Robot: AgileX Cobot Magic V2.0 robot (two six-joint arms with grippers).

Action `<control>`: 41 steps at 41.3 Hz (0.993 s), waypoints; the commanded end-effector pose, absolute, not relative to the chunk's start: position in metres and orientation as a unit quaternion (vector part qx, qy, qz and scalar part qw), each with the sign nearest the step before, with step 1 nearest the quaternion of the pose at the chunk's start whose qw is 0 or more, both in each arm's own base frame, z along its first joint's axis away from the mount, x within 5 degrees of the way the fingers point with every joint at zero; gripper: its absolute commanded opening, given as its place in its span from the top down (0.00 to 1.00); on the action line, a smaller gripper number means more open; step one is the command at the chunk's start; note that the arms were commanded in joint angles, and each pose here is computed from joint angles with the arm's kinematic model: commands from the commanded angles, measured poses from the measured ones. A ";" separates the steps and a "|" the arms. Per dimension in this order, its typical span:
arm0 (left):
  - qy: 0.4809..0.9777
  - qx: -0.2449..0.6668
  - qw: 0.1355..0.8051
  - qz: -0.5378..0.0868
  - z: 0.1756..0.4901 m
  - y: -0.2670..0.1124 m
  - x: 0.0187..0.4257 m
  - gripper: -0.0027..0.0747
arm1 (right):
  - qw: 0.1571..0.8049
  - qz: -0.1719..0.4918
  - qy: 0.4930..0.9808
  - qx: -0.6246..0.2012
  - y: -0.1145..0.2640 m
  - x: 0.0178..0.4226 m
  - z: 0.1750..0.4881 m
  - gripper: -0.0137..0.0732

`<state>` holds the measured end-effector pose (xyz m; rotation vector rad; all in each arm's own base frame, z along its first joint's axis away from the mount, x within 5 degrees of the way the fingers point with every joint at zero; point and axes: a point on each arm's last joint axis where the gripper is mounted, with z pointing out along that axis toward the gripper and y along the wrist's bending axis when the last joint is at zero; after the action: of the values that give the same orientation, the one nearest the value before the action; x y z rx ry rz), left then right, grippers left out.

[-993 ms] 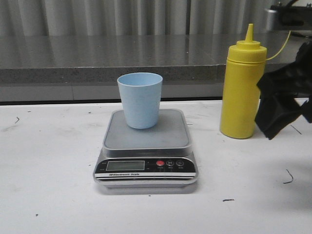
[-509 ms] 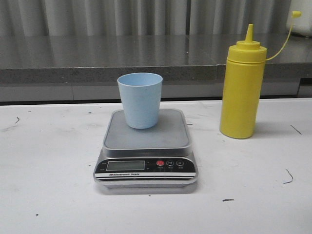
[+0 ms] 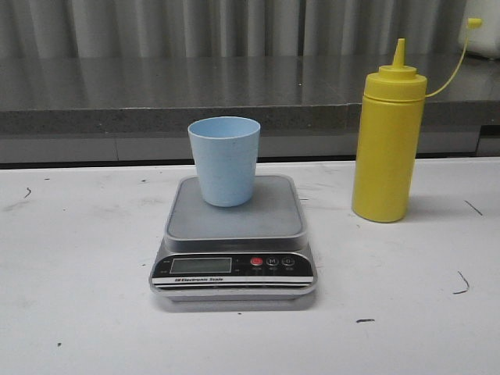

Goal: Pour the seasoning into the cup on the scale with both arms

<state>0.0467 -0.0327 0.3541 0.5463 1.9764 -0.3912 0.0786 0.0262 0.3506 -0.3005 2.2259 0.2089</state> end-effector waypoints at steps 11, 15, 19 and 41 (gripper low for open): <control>0.795 0.217 0.538 -0.177 0.367 -0.034 0.048 0.53 | 0.518 0.089 0.842 -0.120 0.014 0.039 0.371 0.15; 0.795 0.217 0.538 -0.177 0.367 -0.034 0.048 0.53 | 0.527 0.090 0.837 -0.120 0.012 0.034 0.372 0.18; 0.795 0.217 0.538 -0.177 0.367 -0.034 0.048 0.53 | 0.533 0.091 0.833 -0.119 0.012 0.031 0.373 0.30; 0.795 0.217 0.538 -0.177 0.367 -0.034 0.048 0.56 | 0.537 0.092 0.830 -0.119 0.012 0.031 0.373 0.98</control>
<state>0.0467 -0.0327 0.3541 0.5463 1.9764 -0.3912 0.0300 0.0118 0.3584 -0.2857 2.0737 0.2248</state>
